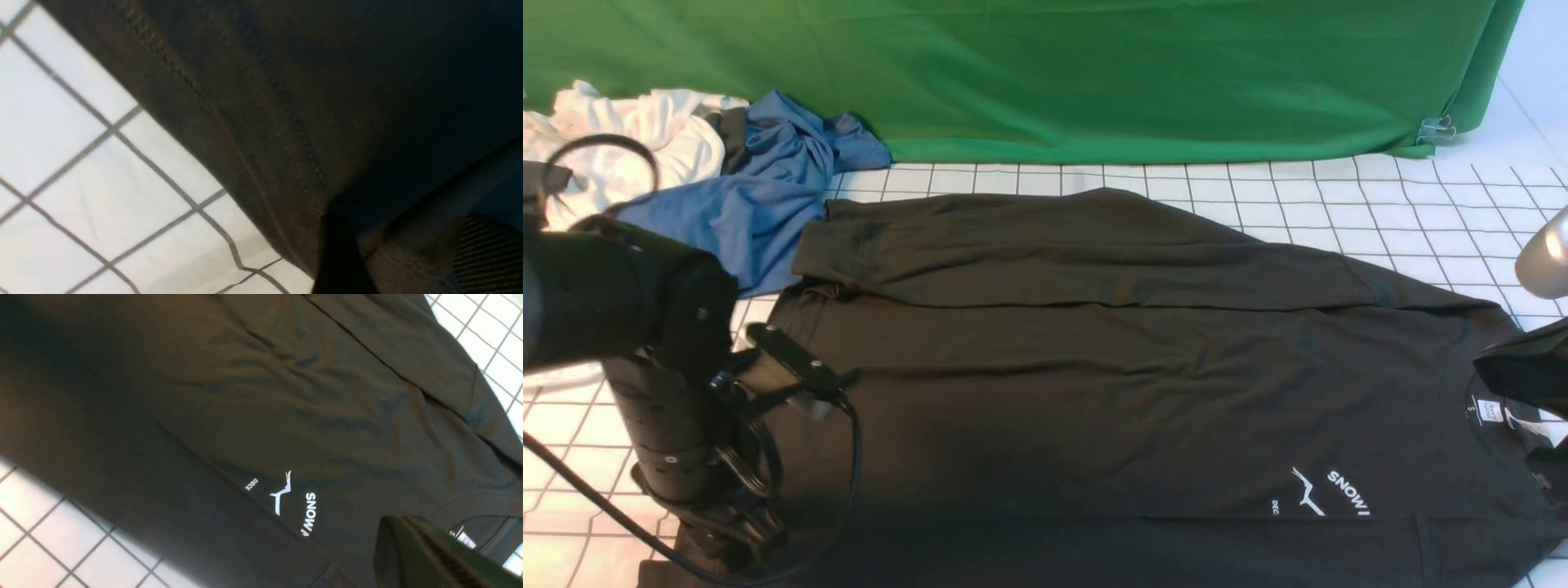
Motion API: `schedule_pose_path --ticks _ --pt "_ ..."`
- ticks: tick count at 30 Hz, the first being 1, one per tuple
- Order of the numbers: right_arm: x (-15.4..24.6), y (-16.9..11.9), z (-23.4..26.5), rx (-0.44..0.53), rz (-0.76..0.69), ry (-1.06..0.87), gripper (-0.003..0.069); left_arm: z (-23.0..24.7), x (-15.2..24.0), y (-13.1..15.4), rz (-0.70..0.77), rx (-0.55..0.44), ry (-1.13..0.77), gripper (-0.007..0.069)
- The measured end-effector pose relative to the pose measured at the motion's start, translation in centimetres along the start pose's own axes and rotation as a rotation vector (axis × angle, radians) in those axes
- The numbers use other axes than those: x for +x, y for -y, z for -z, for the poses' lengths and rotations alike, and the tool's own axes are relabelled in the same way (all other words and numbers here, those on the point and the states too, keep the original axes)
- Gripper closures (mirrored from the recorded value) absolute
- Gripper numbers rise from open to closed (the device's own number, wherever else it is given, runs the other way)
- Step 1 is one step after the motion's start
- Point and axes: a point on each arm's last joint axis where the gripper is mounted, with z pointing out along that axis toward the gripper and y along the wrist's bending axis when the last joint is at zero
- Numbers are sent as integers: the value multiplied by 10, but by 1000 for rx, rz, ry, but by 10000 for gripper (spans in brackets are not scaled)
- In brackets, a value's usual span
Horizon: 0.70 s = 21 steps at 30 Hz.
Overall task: Fold a long-sleeved shirt over a white checkered tablecloth.
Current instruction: 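Grasp the left edge of the dark T-shirt lying flat on the table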
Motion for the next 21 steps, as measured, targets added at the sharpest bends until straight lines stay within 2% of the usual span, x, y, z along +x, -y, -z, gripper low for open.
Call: schedule_pose_path --ticks 5,13,16,21 --pt "-1 0 0 3 5 5 646 -7 7 4 -5 39 -20 320" --pt "-1 0 0 7 7 8 646 -13 9 5 -8 22 1 344" --pt "-1 0 0 8 7 9 646 -12 9 4 -5 16 6 405" --pt "-1 0 0 8 8 10 645 -12 9 5 2 21 13 561"
